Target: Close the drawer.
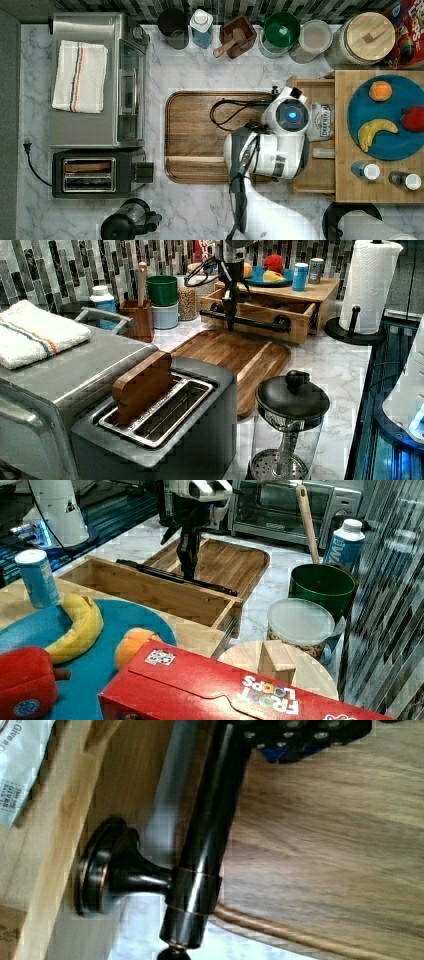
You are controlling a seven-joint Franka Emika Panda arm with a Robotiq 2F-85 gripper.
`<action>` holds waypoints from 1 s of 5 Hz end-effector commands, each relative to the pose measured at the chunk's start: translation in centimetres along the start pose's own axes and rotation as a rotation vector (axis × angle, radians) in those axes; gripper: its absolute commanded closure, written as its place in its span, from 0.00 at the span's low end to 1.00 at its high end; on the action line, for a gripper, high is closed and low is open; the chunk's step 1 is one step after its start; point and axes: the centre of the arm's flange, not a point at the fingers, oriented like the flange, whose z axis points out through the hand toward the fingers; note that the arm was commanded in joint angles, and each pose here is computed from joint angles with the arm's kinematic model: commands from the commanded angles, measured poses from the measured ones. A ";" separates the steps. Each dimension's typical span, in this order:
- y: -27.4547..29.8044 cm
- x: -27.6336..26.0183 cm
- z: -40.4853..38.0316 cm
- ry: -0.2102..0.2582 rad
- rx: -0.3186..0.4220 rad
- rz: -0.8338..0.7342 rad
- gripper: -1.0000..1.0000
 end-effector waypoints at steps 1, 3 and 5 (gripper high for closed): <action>18.7 -6.1 -3.3 0.063 -0.099 0.107 1.00; 22.6 -8.2 -4.6 0.086 -0.148 0.134 1.00; 22.0 -8.3 -4.6 0.084 -0.128 0.158 1.00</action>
